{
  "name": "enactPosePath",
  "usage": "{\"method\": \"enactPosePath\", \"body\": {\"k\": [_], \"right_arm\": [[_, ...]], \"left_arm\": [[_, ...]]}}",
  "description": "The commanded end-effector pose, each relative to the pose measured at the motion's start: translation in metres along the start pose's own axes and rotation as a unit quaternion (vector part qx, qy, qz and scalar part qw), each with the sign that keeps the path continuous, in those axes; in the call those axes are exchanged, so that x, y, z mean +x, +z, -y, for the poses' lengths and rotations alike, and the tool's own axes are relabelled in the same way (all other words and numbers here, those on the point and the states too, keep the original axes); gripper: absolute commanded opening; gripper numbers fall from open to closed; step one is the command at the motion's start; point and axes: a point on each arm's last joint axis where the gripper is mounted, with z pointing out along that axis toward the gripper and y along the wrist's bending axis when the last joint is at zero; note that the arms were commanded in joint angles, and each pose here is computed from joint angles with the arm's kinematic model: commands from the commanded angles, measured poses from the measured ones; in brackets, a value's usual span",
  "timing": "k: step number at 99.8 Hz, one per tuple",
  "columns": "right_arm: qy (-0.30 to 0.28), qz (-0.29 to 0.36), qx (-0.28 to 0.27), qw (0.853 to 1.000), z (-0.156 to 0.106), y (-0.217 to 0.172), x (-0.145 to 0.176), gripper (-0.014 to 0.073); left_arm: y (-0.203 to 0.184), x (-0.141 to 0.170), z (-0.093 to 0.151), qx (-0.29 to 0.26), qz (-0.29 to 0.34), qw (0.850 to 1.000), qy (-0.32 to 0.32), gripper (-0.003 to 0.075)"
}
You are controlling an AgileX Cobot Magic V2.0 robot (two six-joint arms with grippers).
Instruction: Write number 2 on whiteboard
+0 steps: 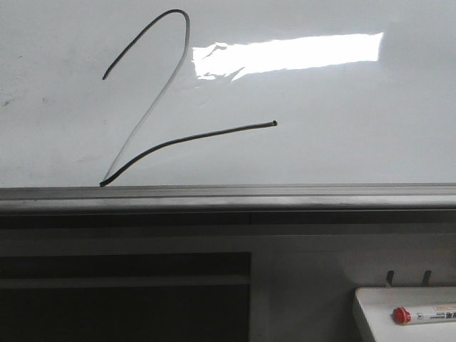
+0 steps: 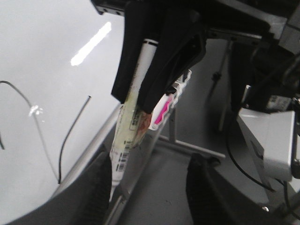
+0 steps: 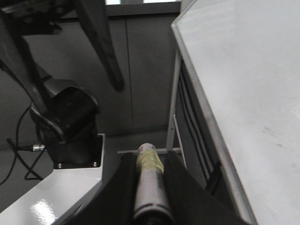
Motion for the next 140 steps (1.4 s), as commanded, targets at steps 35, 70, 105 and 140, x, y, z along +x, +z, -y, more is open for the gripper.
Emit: {"method": "enactPosePath", "body": {"k": [35,70,105,140], "right_arm": [[-0.020,0.047,-0.042,0.998,-0.028,-0.003,-0.025,-0.0071],[-0.032,0.068,-0.051,0.996,-0.031,-0.010,-0.041,-0.0071],[-0.037,0.059,-0.060,0.996,-0.033,-0.010,-0.039,-0.0071],[-0.039,0.043,-0.085,0.995,-0.037,-0.009,-0.036,-0.0071]], "left_arm": [[0.022,-0.016,-0.005,0.055,-0.008,0.998,-0.025,0.0314],[0.032,-0.012,-0.007,0.079,-0.050,0.995,-0.033,0.0312],[0.031,-0.018,-0.007,0.075,-0.029,0.996,-0.037,0.0312],[0.031,-0.021,-0.006,0.084,-0.014,0.995,-0.047,0.0312]]}}
